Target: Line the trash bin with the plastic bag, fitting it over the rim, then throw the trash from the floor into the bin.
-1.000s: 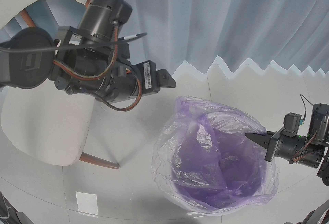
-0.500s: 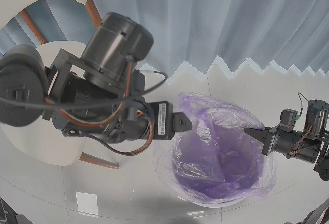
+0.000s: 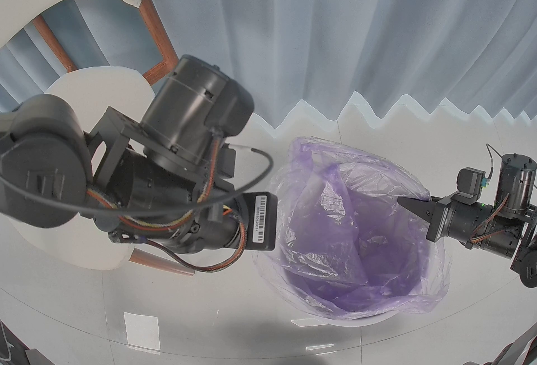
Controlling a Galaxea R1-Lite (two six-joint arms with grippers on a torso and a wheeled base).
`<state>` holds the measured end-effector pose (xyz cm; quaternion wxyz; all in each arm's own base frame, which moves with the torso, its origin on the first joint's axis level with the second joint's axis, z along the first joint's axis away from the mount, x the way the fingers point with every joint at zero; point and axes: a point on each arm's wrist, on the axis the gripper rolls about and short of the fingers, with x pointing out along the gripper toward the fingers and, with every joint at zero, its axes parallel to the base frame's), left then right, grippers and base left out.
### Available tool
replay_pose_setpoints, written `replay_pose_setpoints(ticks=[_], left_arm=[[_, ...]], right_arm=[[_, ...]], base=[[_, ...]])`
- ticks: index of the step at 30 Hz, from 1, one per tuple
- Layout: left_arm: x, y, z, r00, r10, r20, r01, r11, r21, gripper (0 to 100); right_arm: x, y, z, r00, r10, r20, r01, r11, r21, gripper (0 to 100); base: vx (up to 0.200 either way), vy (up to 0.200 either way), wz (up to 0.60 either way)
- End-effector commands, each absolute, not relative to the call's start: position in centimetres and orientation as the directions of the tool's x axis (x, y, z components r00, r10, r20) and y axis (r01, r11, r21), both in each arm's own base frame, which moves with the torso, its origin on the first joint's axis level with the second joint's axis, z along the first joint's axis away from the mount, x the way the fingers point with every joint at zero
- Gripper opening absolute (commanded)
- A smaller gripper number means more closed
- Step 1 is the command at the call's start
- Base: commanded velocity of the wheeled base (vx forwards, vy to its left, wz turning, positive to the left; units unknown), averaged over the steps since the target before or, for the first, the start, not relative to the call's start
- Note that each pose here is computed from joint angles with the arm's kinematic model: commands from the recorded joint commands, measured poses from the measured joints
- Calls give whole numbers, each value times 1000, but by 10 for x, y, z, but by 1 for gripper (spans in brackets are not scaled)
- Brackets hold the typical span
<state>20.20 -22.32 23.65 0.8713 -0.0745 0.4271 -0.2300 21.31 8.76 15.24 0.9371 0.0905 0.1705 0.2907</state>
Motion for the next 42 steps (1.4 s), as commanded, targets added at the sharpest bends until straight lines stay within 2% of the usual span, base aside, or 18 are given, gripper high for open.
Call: replay_pose_setpoints(ticks=[1,9,15,27,38,42], left_arm=[[205,-219,226,517,-433,-738,314,898,-307,0],[208,-214,232,551,-446,-705,308,894,-325,0],[213,-203,220,551,-403,-730,268,915,-303,0],[230,-202,191,553,-359,-751,223,933,-282,0],[232,-199,202,618,-374,-692,219,927,-306,0],[221,-193,203,616,-372,-694,228,928,-295,0]], right_arm=[[213,87,156,777,578,-252,-518,813,267,0],[211,86,156,777,576,-252,-513,813,277,0],[214,87,164,786,577,-221,-515,810,280,0],[204,83,186,797,589,-135,-497,766,407,0],[207,82,184,802,581,-141,-479,766,429,0],[210,82,186,805,578,-135,-478,767,428,0]], base=[[0,0,0],[0,0,0],[0,0,0],[0,0,0],[0,0,0],[0,0,0]])
